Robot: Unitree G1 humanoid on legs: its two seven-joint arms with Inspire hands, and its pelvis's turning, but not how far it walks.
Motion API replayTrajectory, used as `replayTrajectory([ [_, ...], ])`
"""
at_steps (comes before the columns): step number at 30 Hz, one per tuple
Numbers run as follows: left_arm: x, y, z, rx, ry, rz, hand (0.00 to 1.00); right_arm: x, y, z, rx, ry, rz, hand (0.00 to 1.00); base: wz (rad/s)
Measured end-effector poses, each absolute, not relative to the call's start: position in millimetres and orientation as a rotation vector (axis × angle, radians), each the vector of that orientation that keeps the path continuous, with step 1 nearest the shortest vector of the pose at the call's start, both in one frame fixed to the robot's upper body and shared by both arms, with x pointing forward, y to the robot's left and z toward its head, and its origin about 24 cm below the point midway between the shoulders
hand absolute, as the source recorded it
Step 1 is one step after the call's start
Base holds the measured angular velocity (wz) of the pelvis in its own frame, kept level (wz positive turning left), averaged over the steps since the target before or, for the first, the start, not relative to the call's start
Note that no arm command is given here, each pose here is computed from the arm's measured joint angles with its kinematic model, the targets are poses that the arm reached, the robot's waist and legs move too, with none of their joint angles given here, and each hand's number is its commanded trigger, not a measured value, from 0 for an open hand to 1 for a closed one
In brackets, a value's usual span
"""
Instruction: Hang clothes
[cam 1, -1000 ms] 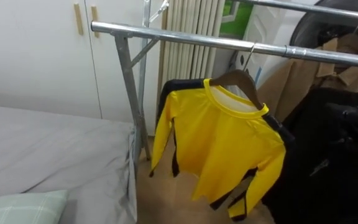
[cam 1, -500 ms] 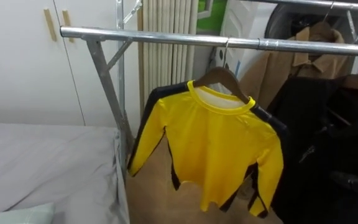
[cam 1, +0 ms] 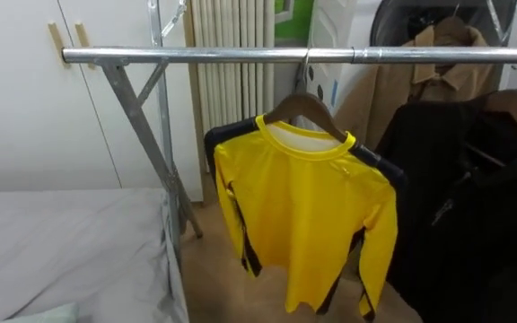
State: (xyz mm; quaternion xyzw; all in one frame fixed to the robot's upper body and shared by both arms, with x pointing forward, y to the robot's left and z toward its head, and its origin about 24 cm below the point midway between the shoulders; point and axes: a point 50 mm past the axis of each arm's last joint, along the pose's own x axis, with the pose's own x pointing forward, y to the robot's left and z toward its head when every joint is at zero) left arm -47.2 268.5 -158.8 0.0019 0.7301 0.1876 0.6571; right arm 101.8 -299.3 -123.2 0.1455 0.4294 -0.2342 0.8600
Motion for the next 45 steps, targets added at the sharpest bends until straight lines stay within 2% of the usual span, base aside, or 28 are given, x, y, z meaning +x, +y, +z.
replayTrajectory([
  [7, -43, 269, -159, 0.009, 1.635, 0.423, 0.00, 67, -264, -149, 0.371, 1.055, -0.428, 0.00, -0.05],
  [17, -34, 256, -164, 0.038, 1.630, 0.376, 0.00, 26, -244, -164, 0.386, 1.223, -0.356, 0.00, -0.02],
  [28, 2, 251, -167, 0.088, 1.483, 0.376, 0.00, 16, -242, -165, 0.388, 1.243, -0.371, 0.00, -0.01],
  [45, 13, 250, -167, 0.130, 1.426, 0.343, 0.00, 23, -239, -166, 0.308, 1.267, -0.327, 0.00, -0.01],
])
